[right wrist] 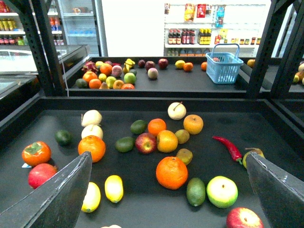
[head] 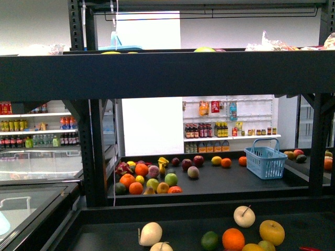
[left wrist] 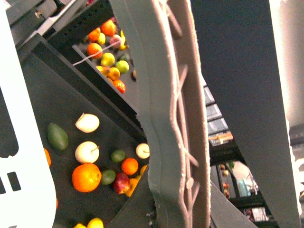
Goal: Pick lemon from shelf
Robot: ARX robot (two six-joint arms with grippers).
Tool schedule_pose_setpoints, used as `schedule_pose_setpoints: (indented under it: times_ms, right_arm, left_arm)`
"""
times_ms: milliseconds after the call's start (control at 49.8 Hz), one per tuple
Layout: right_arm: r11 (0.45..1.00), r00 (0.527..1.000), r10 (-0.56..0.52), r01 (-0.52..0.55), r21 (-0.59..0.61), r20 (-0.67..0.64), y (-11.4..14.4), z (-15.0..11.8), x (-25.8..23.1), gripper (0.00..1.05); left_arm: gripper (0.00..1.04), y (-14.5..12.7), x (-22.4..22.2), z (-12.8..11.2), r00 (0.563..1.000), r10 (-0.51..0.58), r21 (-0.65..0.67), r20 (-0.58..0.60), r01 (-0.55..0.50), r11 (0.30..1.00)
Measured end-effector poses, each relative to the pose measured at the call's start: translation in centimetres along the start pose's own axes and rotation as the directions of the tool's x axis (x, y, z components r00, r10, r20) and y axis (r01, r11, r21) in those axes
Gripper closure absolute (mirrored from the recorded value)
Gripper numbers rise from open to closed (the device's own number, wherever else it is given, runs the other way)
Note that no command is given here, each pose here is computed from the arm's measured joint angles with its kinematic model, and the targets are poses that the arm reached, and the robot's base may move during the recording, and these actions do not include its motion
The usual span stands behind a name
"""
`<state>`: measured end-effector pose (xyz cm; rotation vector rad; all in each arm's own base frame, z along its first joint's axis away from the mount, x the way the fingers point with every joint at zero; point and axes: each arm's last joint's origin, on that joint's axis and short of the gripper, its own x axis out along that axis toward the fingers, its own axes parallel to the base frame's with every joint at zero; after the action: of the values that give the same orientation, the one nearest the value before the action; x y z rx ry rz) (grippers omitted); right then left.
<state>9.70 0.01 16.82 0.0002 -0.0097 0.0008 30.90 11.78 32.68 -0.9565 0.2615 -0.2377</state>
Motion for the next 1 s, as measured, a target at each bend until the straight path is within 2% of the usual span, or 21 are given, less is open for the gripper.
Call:
schedule_pose_setpoints:
  times_ms: [201,402,582,864,1004]
  right_arm:
    - [1.000,1.000,0.000,0.000,0.000,0.000,0.0,0.0,0.0,0.07]
    - [1.000,1.000,0.000,0.000,0.000,0.000,0.0,0.0,0.0,0.07]
    - [1.000,1.000,0.000,0.000,0.000,0.000,0.0,0.0,0.0,0.07]
    - [1.000,1.000,0.000,0.000,0.000,0.000,0.0,0.0,0.0,0.07]
    - [1.000,1.000,0.000,0.000,0.000,0.000,0.0,0.0,0.0,0.07]
  left_arm:
    - [0.95,-1.3,1.4,-3.7,0.992,-0.045,0.016,-0.114,0.047,0.999]
    - [0.95,-2.5,3.7,-8.2,0.967,-0.099,-0.002,-0.235,0.101,0.995]
    - [0.95,-4.0,5.7,-11.1,0.948,-0.149,0.008,-0.282,0.157,0.988]
    - [0.95,-4.1,9.9,-15.3,0.920,-0.169,-0.026,-0.353,0.171,0.985]
    - [0.95,-5.6,11.6,-16.5,0.907,-0.208,-0.035,-0.367,0.210,0.977]
